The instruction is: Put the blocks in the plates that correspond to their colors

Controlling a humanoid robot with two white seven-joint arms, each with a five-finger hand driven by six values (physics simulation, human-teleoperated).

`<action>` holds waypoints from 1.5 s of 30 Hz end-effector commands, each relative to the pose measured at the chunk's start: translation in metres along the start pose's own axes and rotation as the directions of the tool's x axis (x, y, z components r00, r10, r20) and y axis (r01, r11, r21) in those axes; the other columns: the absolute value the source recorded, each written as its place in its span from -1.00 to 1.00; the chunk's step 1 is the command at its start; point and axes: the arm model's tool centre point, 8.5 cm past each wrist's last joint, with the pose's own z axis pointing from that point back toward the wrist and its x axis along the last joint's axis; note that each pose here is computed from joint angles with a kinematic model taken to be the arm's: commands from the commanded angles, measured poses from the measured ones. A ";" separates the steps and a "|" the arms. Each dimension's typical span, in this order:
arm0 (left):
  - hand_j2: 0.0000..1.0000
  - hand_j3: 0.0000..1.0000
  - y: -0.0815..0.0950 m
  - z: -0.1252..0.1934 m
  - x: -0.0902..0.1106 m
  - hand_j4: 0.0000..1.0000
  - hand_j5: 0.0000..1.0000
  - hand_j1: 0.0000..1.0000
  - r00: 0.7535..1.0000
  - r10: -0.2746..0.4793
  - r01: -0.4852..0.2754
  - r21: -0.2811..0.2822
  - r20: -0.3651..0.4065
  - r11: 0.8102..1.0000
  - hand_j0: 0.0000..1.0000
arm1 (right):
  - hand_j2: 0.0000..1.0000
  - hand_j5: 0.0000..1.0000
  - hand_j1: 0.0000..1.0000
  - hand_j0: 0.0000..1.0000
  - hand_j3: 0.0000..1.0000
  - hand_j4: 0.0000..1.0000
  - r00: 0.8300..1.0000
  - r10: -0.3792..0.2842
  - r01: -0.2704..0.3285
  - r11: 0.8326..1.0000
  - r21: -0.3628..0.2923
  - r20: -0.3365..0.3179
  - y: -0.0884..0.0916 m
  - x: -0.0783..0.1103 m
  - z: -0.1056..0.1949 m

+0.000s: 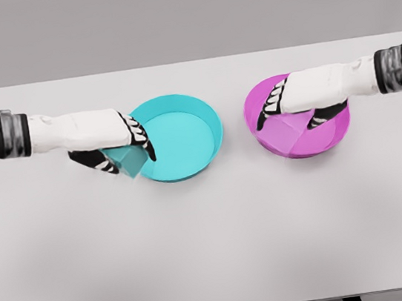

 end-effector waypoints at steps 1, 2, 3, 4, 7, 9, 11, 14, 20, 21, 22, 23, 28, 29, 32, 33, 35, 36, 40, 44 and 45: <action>0.32 0.32 0.003 -0.006 -0.009 0.32 0.32 0.32 1.000 0.026 -0.026 0.027 -0.010 0.999 0.32 | 0.26 0.26 0.26 0.26 0.26 0.26 0.996 -0.063 0.061 0.997 -0.038 -0.059 0.000 -0.022 0.014; 0.32 0.32 0.002 -0.009 -0.012 0.32 0.32 0.32 0.999 0.036 -0.035 0.030 -0.013 0.999 0.32 | 0.26 0.26 0.26 0.26 0.26 0.26 0.993 -0.085 0.082 0.996 -0.036 -0.086 0.005 -0.031 0.019; 0.32 0.32 0.002 -0.014 -0.015 0.32 0.32 0.32 0.999 0.045 -0.045 0.034 -0.013 0.998 0.32 | 0.26 0.26 0.26 0.26 0.26 0.26 0.987 -0.111 0.108 0.994 -0.032 -0.114 0.012 -0.041 0.023; 0.32 0.32 0.004 -0.015 -0.017 0.32 0.32 0.32 0.999 0.047 -0.046 0.038 -0.015 0.998 0.32 | 0.26 0.26 0.26 0.26 0.26 0.26 0.984 -0.125 0.122 0.992 -0.027 -0.130 0.017 -0.046 0.024; 0.32 0.32 0.015 -0.024 -0.018 0.32 0.32 0.32 0.999 0.039 -0.039 0.061 -0.006 0.997 0.32 | 0.26 0.26 0.26 0.26 0.26 0.26 0.975 -0.153 0.151 0.988 -0.022 -0.164 0.025 -0.057 0.029; 0.32 0.32 0.016 -0.034 -0.023 0.32 0.32 0.32 0.998 0.059 -0.058 0.071 -0.004 0.996 0.32 | 0.26 0.26 0.26 0.26 0.26 0.26 0.968 -0.174 0.174 0.985 -0.017 -0.181 0.032 -0.065 0.022; 0.32 0.32 0.016 -0.047 -0.027 0.32 0.32 0.32 0.997 0.076 -0.075 0.075 0.001 0.994 0.32 | 0.27 0.27 0.27 0.27 0.27 0.27 0.967 -0.183 0.181 0.983 -0.024 -0.176 0.030 -0.067 0.015; 0.32 0.32 0.017 -0.062 -0.033 0.32 0.32 0.32 0.996 0.089 -0.088 0.075 -0.005 0.993 0.32 | 0.32 0.32 0.32 0.32 0.32 0.32 0.972 -0.173 0.170 0.985 -0.035 -0.161 0.022 -0.066 0.009; 0.32 0.32 0.013 -0.085 -0.039 0.32 0.32 0.32 0.993 0.117 -0.116 0.068 -0.008 0.991 0.32 | 1.00 1.00 1.00 1.00 1.00 1.00 0.973 -0.171 0.168 0.985 -0.036 -0.156 0.021 -0.065 0.006; 0.32 0.32 0.013 -0.087 -0.038 0.32 0.32 0.32 0.993 0.117 -0.117 0.068 -0.005 0.991 0.32 | 1.00 1.00 1.00 1.00 1.00 1.00 0.973 -0.171 0.168 0.985 -0.036 -0.156 0.021 -0.065 0.006; 0.32 0.32 0.014 -0.091 -0.038 0.32 0.32 0.32 0.993 0.120 -0.120 0.069 0.001 0.990 0.32 | 1.00 1.00 1.00 1.00 1.00 1.00 0.973 -0.172 0.168 0.985 -0.035 -0.154 0.021 -0.064 0.006; 0.32 0.32 0.014 -0.093 -0.037 0.32 0.32 0.32 0.992 0.123 -0.122 0.070 0.003 0.990 0.32 | 1.00 1.00 1.00 1.00 1.00 1.00 0.973 -0.171 0.168 0.985 -0.036 -0.156 0.021 -0.065 0.006; 0.32 0.32 0.008 -0.098 -0.042 0.32 0.32 0.32 0.990 0.138 -0.137 0.060 -0.012 0.989 0.32 | 1.00 1.00 1.00 1.00 1.00 1.00 0.973 -0.172 0.166 0.985 -0.052 -0.156 0.015 -0.066 0.009; 0.32 0.32 0.007 -0.099 -0.042 0.32 0.32 0.32 0.990 0.140 -0.139 0.057 -0.013 0.989 0.32 | 1.00 1.00 1.00 1.00 1.00 1.00 0.972 -0.170 0.160 0.984 -0.076 -0.163 0.008 -0.068 0.015; 0.38 0.38 0.006 -0.104 -0.042 0.38 0.38 0.38 0.990 0.144 -0.143 0.054 -0.011 0.988 0.38 | 1.00 1.00 1.00 1.00 1.00 1.00 0.967 -0.180 0.158 0.979 -0.131 -0.180 -0.002 -0.072 0.031; 0.41 0.41 0.005 -0.105 -0.043 0.41 0.41 0.41 0.989 0.148 -0.147 0.053 -0.014 0.988 0.41 | 1.00 1.00 1.00 1.00 1.00 1.00 0.966 -0.187 0.164 0.977 -0.137 -0.177 -0.002 -0.072 0.033; 0.64 0.64 0.004 -0.108 -0.044 0.64 0.64 0.64 0.988 0.157 -0.156 0.053 -0.014 0.986 0.64 | 1.00 1.00 1.00 1.00 1.00 1.00 0.959 -0.223 0.189 0.963 -0.190 -0.177 -0.006 -0.075 0.051; 0.72 0.72 0.004 -0.107 -0.045 0.72 0.72 0.72 0.987 0.157 -0.156 0.055 -0.014 0.986 0.72 | 1.00 1.00 1.00 1.00 1.00 1.00 0.952 -0.247 0.209 0.956 -0.205 -0.182 -0.002 -0.077 0.061; 0.88 0.88 0.004 -0.107 -0.045 0.88 0.88 0.88 0.987 0.157 -0.156 0.056 -0.016 0.986 0.88 | 1.00 1.00 1.00 1.00 1.00 1.00 0.938 -0.274 0.232 0.951 -0.203 -0.213 0.010 -0.080 0.080; 0.93 0.93 0.006 -0.105 -0.044 0.93 0.93 0.93 0.988 0.153 -0.151 0.062 -0.014 0.987 0.93 | 1.00 1.00 1.00 1.00 1.00 1.00 0.935 -0.285 0.243 0.948 -0.203 -0.210 0.014 -0.080 0.079; 1.00 1.00 0.010 -0.104 -0.043 1.00 1.00 1.00 0.989 0.150 -0.149 0.072 -0.009 0.986 1.00 | 1.00 1.00 1.00 1.00 1.00 1.00 0.933 -0.295 0.256 0.946 -0.197 -0.206 0.022 -0.079 0.076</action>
